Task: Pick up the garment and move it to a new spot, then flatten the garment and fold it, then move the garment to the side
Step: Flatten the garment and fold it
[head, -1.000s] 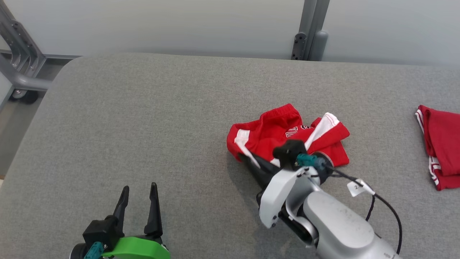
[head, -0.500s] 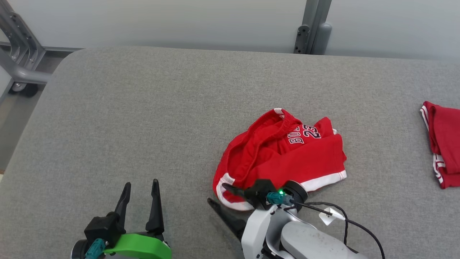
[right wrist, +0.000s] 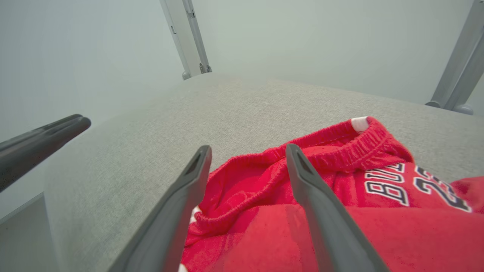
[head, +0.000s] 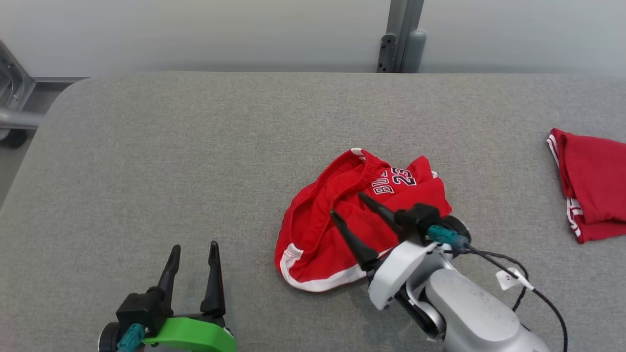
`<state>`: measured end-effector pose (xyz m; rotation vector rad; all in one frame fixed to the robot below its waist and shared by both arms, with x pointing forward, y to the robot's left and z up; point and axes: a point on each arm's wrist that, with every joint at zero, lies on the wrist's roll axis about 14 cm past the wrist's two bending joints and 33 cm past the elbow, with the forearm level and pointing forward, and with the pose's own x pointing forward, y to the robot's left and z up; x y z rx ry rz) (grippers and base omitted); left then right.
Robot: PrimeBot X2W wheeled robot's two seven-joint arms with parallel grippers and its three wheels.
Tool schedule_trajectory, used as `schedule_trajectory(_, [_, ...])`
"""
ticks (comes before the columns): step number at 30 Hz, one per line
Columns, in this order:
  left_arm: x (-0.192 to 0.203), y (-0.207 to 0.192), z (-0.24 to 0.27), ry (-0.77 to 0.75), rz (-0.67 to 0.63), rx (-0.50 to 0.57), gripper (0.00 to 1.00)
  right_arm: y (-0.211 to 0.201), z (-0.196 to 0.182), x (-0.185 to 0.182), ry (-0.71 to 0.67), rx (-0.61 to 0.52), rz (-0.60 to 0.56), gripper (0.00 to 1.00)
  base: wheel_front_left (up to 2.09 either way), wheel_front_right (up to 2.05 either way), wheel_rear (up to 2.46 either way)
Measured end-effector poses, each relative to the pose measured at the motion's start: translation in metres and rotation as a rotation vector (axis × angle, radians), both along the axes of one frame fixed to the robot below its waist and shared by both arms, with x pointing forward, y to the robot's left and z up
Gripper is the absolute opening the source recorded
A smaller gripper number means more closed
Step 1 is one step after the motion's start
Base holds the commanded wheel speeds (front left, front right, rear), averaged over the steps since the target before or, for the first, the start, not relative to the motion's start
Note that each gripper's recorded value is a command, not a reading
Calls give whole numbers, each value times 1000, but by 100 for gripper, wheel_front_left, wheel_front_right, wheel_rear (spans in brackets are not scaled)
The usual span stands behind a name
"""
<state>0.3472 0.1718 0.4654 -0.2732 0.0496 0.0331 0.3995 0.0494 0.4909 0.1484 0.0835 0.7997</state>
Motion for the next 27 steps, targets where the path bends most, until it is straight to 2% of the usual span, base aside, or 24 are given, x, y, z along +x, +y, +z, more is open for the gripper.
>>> schedule_trajectory(3, [3,-17,-1,-2,-66,13,100,-34,8,16,-29,24,-122,100,0,0,0])
schedule_trajectory(8, [11,-68,-1,-5,-268,60,100,-87,7,25,-47,28,-300,100,0,0,0])
schedule_trajectory(15, [21,-133,-10,48,-550,174,100,-115,1,18,-43,29,-402,100,0,0,0])
schedule_trajectory(22, [36,-144,-36,182,-664,291,100,-138,2,15,-44,35,-473,100,0,0,0])
schedule_trajectory(27, [37,-140,-53,268,-697,318,100,-151,-1,14,-38,35,-515,100,0,0,0])
